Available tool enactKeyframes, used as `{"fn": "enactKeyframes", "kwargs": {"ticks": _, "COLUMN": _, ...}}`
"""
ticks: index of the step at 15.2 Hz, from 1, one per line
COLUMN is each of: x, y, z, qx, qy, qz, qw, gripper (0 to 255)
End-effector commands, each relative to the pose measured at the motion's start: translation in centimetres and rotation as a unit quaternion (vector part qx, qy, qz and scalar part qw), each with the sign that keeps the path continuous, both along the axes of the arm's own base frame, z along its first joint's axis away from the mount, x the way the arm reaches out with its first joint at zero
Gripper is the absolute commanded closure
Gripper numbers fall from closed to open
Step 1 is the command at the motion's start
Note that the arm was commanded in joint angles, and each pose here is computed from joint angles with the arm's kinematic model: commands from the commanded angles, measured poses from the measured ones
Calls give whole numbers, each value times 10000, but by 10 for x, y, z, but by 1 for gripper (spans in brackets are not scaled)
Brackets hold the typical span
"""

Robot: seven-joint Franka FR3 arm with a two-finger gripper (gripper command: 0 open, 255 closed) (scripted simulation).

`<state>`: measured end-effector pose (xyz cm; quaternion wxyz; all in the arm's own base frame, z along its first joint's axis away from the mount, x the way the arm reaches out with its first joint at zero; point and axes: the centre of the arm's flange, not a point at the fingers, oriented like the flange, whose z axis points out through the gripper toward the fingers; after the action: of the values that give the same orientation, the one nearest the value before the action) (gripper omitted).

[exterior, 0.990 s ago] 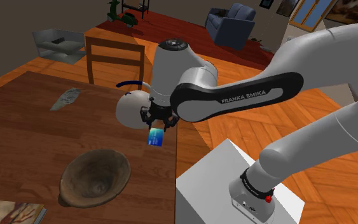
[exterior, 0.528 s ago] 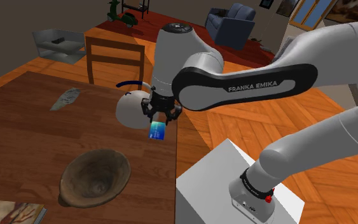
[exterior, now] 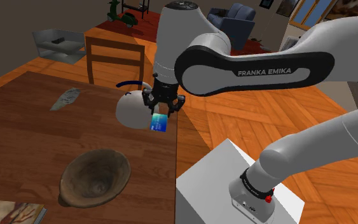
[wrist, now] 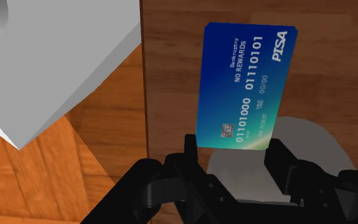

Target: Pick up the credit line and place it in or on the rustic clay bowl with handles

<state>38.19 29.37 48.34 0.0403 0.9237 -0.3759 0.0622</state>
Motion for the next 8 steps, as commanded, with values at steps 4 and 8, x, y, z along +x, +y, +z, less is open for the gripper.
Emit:
{"fn": "enactKeyframes", "kwargs": {"ticks": 4, "x": -1, "y": -1, "z": 24, "qx": 0, "qy": 2, "qz": 0, "qw": 10000, "gripper": 255}}
{"fn": "enactKeyframes", "kwargs": {"ticks": 8, "x": -10, "y": 51, "z": 27, "qx": 0, "qy": 2, "qz": 0, "qw": 10000, "gripper": 255}}
